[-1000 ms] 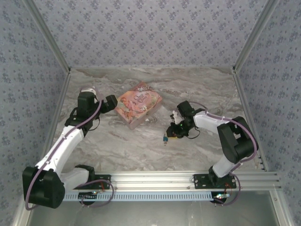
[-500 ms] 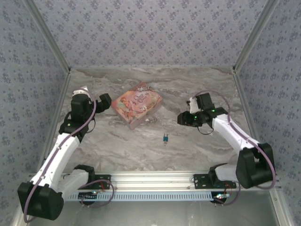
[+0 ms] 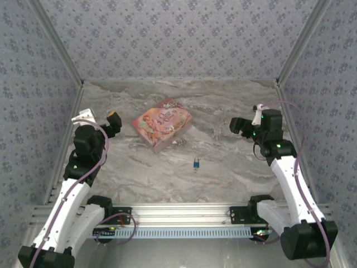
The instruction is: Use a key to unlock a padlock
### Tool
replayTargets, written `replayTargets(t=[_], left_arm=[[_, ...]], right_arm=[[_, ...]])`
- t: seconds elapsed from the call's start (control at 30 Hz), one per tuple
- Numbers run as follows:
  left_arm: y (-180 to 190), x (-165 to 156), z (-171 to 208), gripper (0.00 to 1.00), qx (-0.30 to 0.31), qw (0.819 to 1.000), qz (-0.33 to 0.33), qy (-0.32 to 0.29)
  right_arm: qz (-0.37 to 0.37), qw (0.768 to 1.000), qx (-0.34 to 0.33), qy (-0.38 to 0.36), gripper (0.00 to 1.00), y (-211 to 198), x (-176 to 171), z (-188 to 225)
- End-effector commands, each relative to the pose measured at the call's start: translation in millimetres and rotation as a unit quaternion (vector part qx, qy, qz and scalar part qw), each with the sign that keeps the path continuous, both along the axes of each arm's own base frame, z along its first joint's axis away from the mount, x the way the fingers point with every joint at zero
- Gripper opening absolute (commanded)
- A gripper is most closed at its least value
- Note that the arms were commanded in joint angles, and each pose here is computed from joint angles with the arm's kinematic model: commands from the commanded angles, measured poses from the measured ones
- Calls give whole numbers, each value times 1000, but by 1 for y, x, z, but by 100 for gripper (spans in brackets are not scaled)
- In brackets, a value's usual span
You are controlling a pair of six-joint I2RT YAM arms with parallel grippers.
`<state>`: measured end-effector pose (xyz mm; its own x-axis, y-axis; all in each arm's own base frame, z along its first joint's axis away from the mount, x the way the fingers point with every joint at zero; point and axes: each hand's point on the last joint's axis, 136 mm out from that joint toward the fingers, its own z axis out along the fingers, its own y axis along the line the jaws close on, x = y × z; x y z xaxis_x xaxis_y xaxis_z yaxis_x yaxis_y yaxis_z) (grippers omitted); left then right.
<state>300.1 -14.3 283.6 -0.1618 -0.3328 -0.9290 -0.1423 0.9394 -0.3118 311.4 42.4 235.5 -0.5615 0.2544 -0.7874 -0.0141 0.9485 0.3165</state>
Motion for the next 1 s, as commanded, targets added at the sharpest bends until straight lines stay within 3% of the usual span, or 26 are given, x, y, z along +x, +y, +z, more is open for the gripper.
replayTargets(t=[0.0,0.27,0.47,0.6,0.97], left_arm=[[9,1,5,99,36,999,19,-21],[6,10,-23,99,49,998,13,-22],[4,16,-42,100,73,997,4,3],[1,16,-54,99,79,997,-9,18],[0,18,-64,99,84,996,-10,30]], right_arm=[[-44,998,-19,-50,100,-25,-4,14],[-119,988,-31,-91,100,-62,-15,16],[-70,988,-93,-98,100,-57,-8,-23],[-101,985,-103,-93,100,-69,-8,-40],[-97,979,-143,-109,100,-75,-4,-77]])
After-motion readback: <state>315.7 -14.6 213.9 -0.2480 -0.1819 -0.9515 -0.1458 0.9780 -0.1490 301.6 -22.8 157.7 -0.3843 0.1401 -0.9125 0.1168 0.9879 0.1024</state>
